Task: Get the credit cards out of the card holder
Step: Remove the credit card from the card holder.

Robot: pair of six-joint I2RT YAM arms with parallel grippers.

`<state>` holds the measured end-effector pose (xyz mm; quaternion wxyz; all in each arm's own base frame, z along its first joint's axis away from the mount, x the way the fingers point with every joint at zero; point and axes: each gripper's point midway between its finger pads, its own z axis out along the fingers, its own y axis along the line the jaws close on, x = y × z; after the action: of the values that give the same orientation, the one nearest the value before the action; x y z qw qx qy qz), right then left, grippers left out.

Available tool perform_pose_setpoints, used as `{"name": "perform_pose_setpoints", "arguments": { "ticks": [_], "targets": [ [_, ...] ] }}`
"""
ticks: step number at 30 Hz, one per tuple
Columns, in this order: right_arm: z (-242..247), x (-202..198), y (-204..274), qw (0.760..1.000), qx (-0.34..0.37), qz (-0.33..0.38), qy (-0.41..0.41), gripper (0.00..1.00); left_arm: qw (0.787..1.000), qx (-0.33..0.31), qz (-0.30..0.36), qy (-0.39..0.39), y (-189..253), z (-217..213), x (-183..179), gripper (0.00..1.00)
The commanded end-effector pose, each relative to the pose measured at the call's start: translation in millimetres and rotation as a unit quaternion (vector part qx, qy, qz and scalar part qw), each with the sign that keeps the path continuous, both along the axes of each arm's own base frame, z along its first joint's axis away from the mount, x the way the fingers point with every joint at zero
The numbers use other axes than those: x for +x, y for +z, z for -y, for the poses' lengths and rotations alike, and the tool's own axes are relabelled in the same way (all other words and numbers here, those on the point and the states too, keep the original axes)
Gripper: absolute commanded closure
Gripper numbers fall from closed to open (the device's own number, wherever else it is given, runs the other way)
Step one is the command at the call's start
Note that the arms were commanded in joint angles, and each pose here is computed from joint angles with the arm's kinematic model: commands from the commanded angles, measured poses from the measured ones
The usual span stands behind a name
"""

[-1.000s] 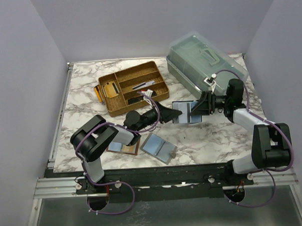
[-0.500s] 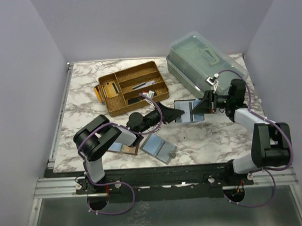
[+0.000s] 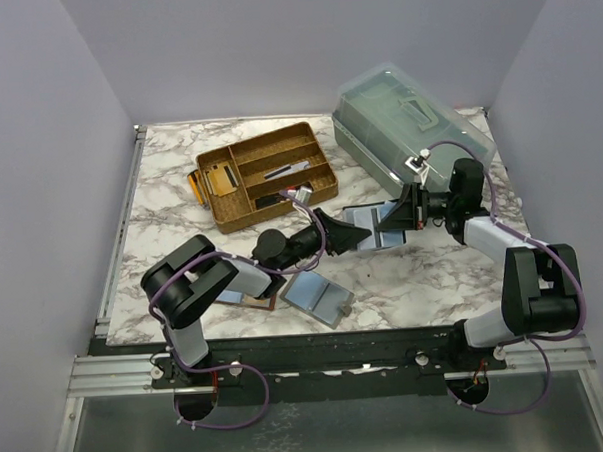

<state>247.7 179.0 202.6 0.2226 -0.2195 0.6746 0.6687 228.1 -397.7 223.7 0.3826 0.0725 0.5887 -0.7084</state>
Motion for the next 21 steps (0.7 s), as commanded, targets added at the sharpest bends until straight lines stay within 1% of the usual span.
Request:
{"name": "perform_pose_setpoints", "arguments": {
  "ticks": [1,4,12,17,19,21],
  "targets": [
    [-0.9,0.6,5.5,1.0,0.002,0.018,0.008,1.0,0.999,-0.021,0.035,-0.02,25.1,-9.7,-16.2,0.63],
    [-0.1,0.4,5.1,1.0,0.003,0.018,0.008,1.0,0.999,-0.018,0.033,-0.019,25.9,-14.2,-14.5,0.64],
    [1.4,-0.3,5.0,1.0,0.004,0.018,0.011,1.0,1.0,-0.004,0.016,-0.01,20.4,-22.8,-7.9,0.77],
    [2.0,-0.3,4.2,1.0,0.006,0.017,0.014,1.0,1.0,-0.005,0.02,-0.014,23.0,-25.1,-7.9,0.87],
    [2.0,-0.3,4.2,1.0,0.006,0.017,0.015,1.0,1.0,-0.005,0.023,-0.02,24.1,-24.8,-8.6,0.93],
    [2.0,-0.5,3.7,1.0,0.006,0.015,0.015,1.0,0.999,-0.005,0.024,-0.024,24.7,-24.8,-8.2,0.96]
  ]
}}
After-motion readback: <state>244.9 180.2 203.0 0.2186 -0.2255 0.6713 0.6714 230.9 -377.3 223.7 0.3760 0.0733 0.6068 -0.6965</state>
